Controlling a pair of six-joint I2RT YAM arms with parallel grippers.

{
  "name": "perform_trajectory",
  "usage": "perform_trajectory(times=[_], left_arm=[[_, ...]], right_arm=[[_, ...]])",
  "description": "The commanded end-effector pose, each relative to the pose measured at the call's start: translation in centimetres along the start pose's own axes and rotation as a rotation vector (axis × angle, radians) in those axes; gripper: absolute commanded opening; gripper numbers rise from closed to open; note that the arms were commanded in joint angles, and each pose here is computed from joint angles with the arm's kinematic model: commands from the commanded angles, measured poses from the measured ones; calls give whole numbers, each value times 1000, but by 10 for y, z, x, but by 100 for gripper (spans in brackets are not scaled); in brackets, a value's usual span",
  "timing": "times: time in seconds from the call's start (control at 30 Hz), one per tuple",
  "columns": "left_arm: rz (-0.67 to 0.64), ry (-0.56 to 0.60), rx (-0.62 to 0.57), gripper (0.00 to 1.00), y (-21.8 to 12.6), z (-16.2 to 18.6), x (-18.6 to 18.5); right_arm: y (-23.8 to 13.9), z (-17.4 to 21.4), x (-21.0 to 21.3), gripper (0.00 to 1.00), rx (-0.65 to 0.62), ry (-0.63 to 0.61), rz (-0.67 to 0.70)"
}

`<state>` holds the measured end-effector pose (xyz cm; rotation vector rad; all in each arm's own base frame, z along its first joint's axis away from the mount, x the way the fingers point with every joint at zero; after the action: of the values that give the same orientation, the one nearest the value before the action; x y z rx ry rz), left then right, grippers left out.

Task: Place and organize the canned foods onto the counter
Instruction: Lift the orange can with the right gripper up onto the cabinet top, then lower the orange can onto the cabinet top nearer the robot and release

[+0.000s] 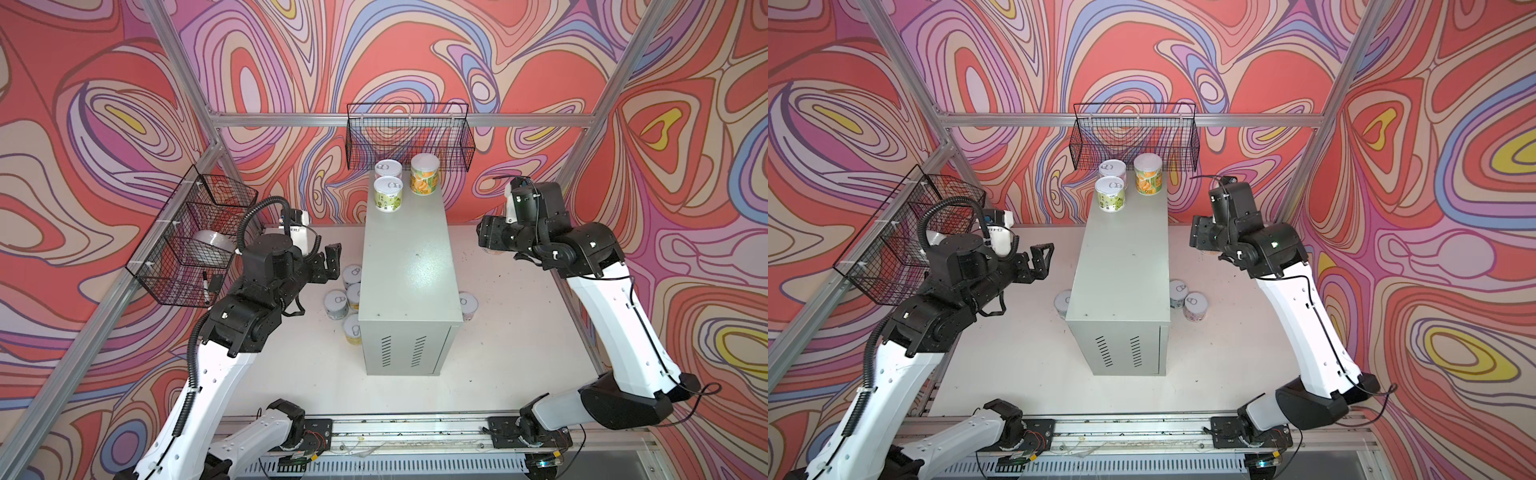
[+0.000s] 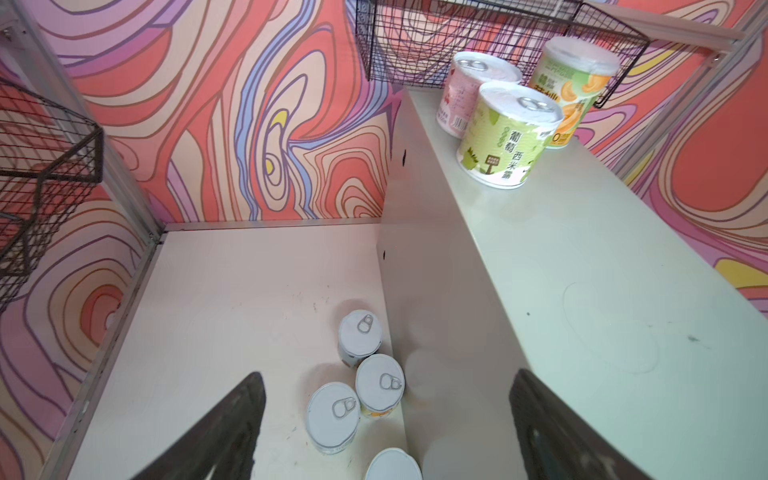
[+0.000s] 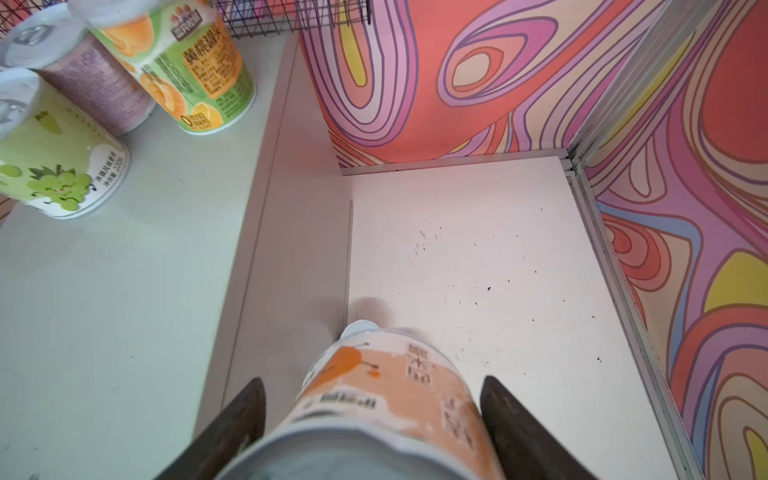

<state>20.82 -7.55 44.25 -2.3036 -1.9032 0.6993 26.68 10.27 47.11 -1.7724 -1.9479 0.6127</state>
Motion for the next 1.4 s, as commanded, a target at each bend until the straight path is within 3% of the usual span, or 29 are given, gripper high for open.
perform_trajectory(times=[0.0, 0.43, 0.6, 1.27, 1.3, 1.37], left_arm=[[65, 31, 43, 92, 0, -6, -7], [128, 7, 42, 91, 10, -15, -17], [133, -2, 48, 90, 13, -14, -17], [119, -31, 63, 90, 26, 4, -12], [118, -30, 62, 90, 27, 4, -12], [117, -30, 63, 90, 28, 4, -12]], right_arm=[[-14, -17, 4, 0, -69, -25, -58], [-4, -57, 68, 0, -167, -81, -269], [16, -56, 91, 0, -154, -97, -272], [67, -43, 114, 0, -73, -113, -234], [70, -42, 115, 2, -69, -114, -229], [73, -42, 116, 24, -67, -114, -228]])
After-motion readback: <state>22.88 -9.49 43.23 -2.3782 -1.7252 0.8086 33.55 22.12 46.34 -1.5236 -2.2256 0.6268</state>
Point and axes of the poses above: each gripper's point midway between its finger pads, its own y axis out along the fingers, its own x axis along the line the jaws close on, z = x × y, the point moved 10 cm from there along -y, back along the fingers, and after that the axes turned 8 degrees about -y, right-handed, at the moved point
